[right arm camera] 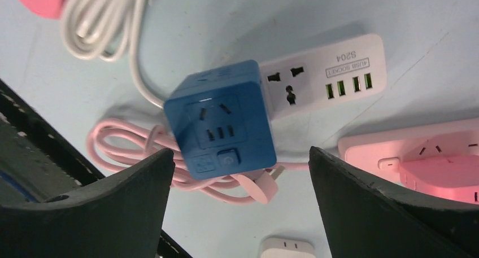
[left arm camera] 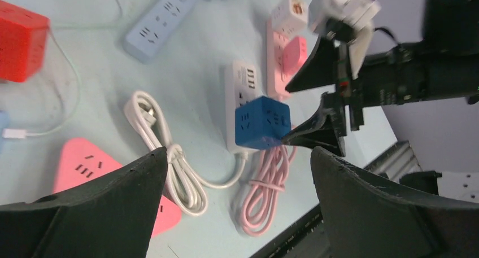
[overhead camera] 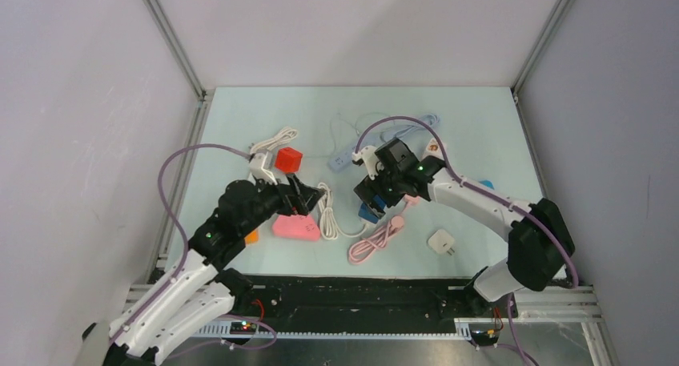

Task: Insert the plug
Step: Press the plug into the socket.

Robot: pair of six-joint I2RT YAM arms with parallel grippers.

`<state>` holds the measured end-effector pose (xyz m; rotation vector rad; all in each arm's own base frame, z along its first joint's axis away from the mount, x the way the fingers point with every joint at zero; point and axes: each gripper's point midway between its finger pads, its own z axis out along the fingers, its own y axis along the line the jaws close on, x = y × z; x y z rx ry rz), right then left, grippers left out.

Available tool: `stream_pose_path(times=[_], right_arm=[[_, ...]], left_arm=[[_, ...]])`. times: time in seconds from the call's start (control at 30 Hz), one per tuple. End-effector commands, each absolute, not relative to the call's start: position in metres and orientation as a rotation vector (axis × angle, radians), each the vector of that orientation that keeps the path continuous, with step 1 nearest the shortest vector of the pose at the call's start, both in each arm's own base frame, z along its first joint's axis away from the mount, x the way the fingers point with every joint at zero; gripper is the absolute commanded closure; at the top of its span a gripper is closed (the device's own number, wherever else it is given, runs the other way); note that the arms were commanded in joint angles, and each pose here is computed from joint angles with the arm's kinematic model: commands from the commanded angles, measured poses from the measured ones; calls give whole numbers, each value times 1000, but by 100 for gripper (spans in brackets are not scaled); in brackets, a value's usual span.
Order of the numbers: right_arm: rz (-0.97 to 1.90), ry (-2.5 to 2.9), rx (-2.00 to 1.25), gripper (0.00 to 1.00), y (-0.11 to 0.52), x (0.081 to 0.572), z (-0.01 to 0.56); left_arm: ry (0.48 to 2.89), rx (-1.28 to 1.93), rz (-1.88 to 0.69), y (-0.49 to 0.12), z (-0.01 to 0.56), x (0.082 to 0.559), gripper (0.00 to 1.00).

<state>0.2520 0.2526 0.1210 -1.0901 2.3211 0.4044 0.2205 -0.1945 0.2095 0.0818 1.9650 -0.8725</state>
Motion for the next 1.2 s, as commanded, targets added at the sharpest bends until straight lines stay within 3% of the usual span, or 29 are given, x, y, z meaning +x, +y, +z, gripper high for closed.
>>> stream_pose_path(times=[0.0,0.23,0.43,0.5,0.6,0.7,0.83,1.17], right_arm=[[338,2286,-1186,8,250,267,126],[406,2318,-1321,10,266,257,104],[379,2371,-1367,18,269,254,85],[383,2379,-1369,24,270,253,82],[391,2378,-1370,41,272,253,81],[391,2365,-1374,66,274,255,81],[367,2397,-1400,82,274,256,78],[242,2574,-1456,97,263,239,32]], left_arm=[[1933,19,-724,-169,210,231,0],[1937,43,-690,-164,207,229,0],[1937,60,-663,-160,205,228,0],[1938,63,-658,-160,205,228,0],[1936,61,-652,-158,205,228,0],[1940,62,-646,-158,204,228,0],[1947,58,-640,-158,202,229,0],[1948,49,-622,-155,200,229,0]])
